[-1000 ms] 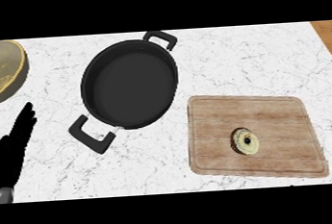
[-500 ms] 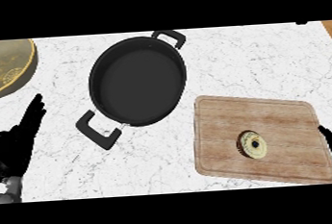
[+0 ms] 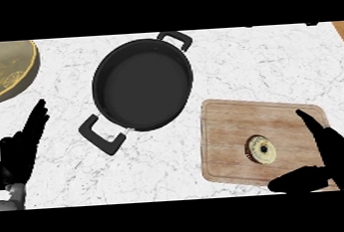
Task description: Pick the cupcake from the cutting board and place it in the pot
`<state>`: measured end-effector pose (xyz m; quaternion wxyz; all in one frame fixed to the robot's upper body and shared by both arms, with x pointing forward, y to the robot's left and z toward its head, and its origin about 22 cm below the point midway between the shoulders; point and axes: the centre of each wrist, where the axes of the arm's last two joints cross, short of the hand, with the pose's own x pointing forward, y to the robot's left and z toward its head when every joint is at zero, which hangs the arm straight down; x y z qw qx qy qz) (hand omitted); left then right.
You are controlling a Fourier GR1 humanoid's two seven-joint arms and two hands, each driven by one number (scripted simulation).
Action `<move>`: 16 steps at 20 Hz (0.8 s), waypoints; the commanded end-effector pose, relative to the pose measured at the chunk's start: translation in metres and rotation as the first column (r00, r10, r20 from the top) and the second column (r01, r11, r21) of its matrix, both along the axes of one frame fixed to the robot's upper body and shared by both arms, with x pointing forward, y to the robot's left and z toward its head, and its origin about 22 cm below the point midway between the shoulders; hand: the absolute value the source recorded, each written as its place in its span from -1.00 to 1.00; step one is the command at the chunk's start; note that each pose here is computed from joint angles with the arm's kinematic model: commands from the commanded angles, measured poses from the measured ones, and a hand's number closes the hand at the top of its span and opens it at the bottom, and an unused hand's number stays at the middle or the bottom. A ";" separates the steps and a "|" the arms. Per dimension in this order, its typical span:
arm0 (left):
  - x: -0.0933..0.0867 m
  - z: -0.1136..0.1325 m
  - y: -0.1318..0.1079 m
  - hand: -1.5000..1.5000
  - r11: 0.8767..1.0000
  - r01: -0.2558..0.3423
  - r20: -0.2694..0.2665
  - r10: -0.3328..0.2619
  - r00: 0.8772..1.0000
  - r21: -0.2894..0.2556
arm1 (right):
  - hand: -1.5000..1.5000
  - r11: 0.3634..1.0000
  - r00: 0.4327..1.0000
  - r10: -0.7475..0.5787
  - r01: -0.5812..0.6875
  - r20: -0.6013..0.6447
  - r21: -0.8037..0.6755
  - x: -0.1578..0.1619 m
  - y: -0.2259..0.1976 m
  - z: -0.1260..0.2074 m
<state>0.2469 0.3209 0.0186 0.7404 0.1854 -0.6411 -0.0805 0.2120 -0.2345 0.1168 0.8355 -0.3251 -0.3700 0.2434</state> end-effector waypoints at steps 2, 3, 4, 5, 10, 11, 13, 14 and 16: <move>-0.005 -0.004 0.005 0.00 1.000 0.005 -0.012 -0.005 1.000 0.006 | -1.00 0.995 0.975 -0.070 0.054 -0.211 -0.084 0.026 0.020 0.002; -0.003 0.006 0.016 0.00 1.000 -0.025 -0.005 0.025 1.000 0.011 | -1.00 0.994 0.972 -0.072 0.051 -0.222 -0.099 0.025 0.020 0.003; 0.001 -0.003 0.003 0.00 1.000 -0.018 -0.002 0.018 1.000 0.005 | -1.00 0.992 0.970 -0.085 0.061 -0.227 -0.111 0.033 0.020 0.000; -0.009 0.002 0.011 0.00 1.000 -0.005 -0.022 0.005 1.000 -0.013 | -1.00 0.991 0.964 -0.081 0.051 -0.255 -0.123 0.033 0.021 -0.006; -0.009 0.004 0.003 0.00 1.000 -0.024 0.003 0.024 1.000 0.009 | -1.00 0.995 0.960 -0.048 0.022 -0.276 -0.096 0.059 0.049 -0.015; 0.001 0.008 0.000 0.00 0.999 -0.034 -0.006 0.034 0.999 0.010 | -1.00 0.993 0.955 -0.046 0.011 -0.292 -0.120 0.061 0.047 -0.017; -0.006 0.004 0.005 0.00 1.000 -0.020 -0.025 0.020 0.999 0.000 | -1.00 0.995 0.946 -0.051 0.019 -0.319 -0.102 0.069 0.045 -0.029; -0.018 -0.004 0.009 0.00 1.000 -0.006 -0.018 0.006 1.000 -0.004 | -1.00 0.994 0.945 -0.045 0.010 -0.323 -0.111 0.060 0.047 -0.024; -0.015 0.000 0.011 0.00 0.999 -0.038 -0.025 0.039 0.999 0.010 | -1.00 0.993 0.944 -0.065 0.028 -0.323 -0.116 0.066 0.058 -0.033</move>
